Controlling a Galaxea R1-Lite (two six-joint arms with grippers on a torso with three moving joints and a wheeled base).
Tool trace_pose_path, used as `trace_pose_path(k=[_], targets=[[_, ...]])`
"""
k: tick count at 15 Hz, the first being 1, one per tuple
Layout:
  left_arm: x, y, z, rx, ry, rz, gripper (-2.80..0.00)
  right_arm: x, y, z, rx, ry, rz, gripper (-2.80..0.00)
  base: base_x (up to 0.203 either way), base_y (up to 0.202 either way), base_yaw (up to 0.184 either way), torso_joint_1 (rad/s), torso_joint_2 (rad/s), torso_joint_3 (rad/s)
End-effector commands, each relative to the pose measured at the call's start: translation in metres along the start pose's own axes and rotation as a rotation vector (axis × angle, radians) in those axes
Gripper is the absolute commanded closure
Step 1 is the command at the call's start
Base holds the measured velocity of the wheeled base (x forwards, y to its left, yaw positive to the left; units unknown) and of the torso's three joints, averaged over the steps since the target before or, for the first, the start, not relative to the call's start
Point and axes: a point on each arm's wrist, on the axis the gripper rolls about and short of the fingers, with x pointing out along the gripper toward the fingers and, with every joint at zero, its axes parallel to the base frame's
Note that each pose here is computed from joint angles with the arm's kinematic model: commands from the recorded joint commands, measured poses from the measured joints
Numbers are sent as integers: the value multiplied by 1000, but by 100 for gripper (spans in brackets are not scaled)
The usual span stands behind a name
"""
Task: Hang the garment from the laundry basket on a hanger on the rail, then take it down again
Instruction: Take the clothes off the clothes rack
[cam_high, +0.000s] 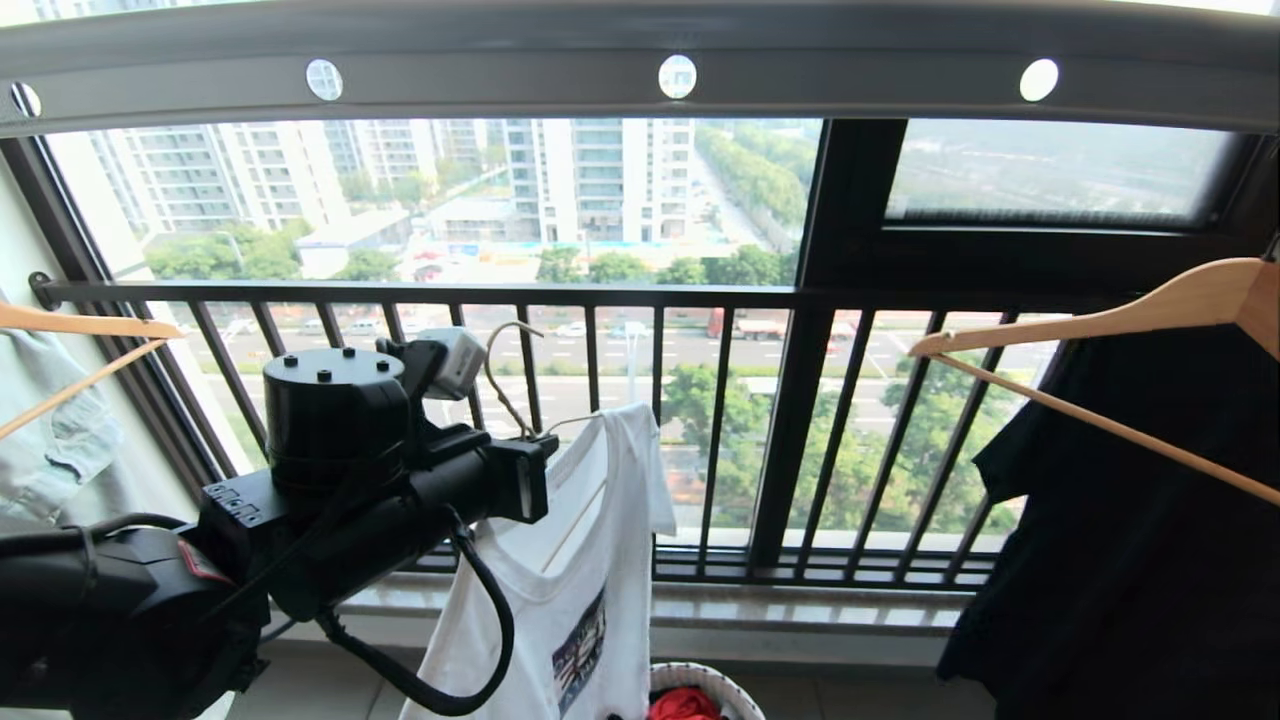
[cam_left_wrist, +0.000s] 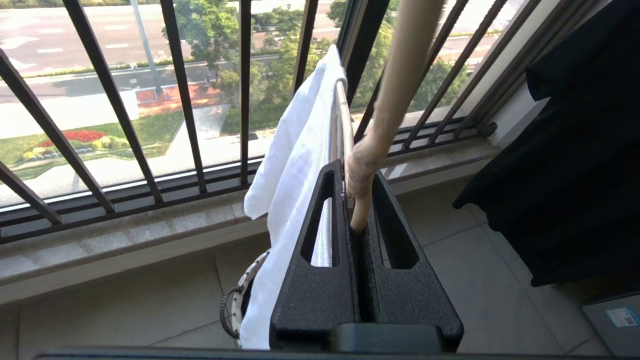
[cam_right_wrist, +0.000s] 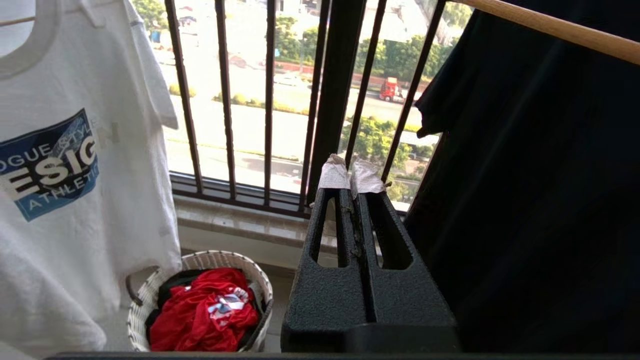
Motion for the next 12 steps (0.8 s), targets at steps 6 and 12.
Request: trace_pose_path(k=[6, 12], targets=[[-4, -1, 4, -2, -18, -5, 0, 81, -12, 113, 11, 149, 225, 0, 0, 0, 0, 0, 0, 0], [-14, -9, 12, 0, -53, -34, 0, 184, 30, 144, -1, 284, 481, 0, 0, 0, 0, 0, 0, 0]])
